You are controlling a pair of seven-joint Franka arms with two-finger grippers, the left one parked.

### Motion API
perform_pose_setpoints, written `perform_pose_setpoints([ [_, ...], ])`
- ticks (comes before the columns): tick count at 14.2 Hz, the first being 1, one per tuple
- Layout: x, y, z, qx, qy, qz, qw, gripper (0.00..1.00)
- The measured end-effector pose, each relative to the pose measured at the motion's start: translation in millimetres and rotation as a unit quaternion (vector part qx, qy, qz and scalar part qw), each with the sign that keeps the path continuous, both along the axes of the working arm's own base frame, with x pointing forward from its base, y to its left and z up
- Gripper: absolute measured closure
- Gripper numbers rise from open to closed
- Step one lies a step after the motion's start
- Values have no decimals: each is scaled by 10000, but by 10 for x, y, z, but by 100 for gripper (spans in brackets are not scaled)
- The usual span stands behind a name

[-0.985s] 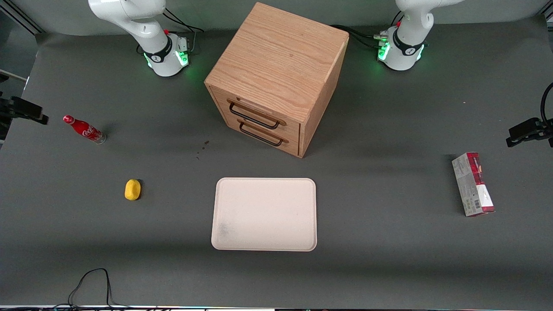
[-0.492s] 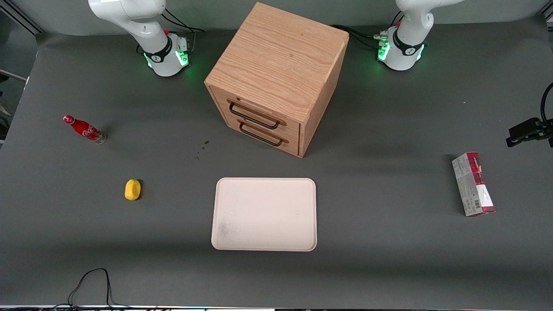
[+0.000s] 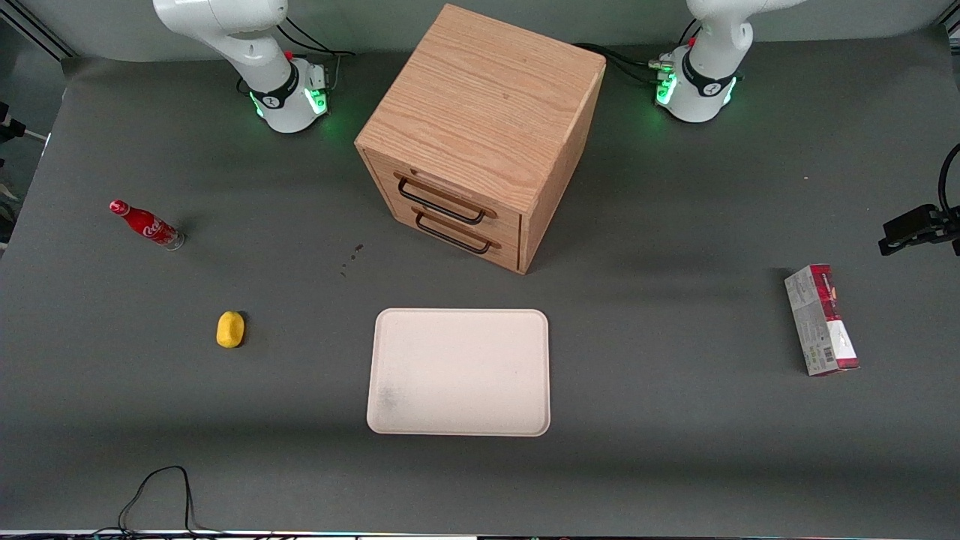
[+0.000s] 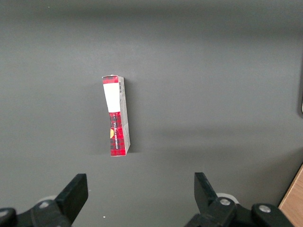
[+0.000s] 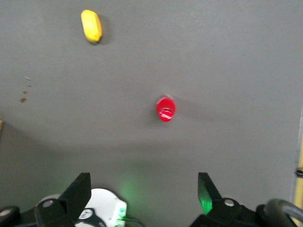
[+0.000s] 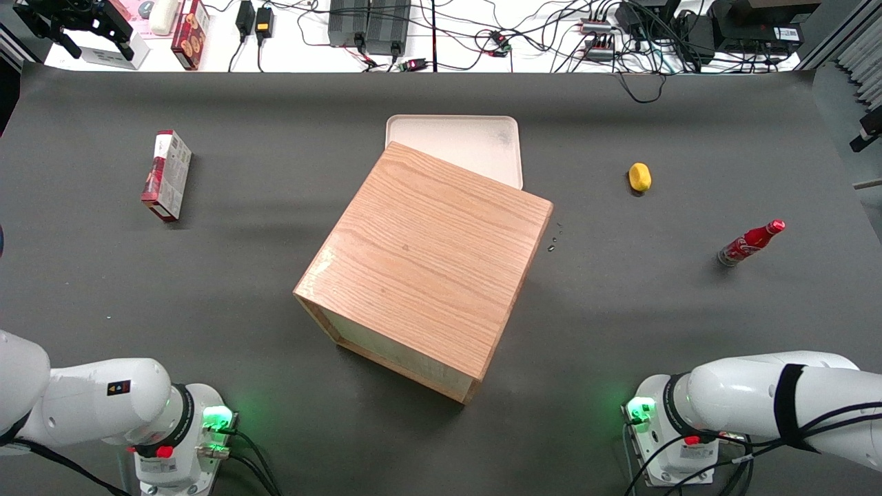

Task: Place coke bottle on tray
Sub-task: 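Lower the open right gripper over the red Coca-Cola bottle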

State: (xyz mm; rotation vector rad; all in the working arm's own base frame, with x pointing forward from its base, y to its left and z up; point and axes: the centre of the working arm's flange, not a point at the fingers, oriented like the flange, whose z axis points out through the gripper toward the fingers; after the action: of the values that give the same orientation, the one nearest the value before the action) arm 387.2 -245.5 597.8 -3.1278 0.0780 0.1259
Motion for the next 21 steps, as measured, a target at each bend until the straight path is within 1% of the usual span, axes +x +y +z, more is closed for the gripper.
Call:
perform_pose_setpoints([
  [1,39,12,-60,-111,-32,138,9998,0],
  [3,85,20,-258,-179,-50,252,9995,0],
  [5,72,-16,-475,-147,-25,239,9996,0],
  [8,79,-17,-800,-127,-62,257,9996,0],
  [11,35,-99,-1307,-91,-71,171,9998,0],
  [16,92,-121,-2092,-193,205,142,9995,0],
  [19,-10,-118,-2477,-198,230,100,9995,0],
  [21,-55,-104,-2598,-180,288,93,9994,0],
])
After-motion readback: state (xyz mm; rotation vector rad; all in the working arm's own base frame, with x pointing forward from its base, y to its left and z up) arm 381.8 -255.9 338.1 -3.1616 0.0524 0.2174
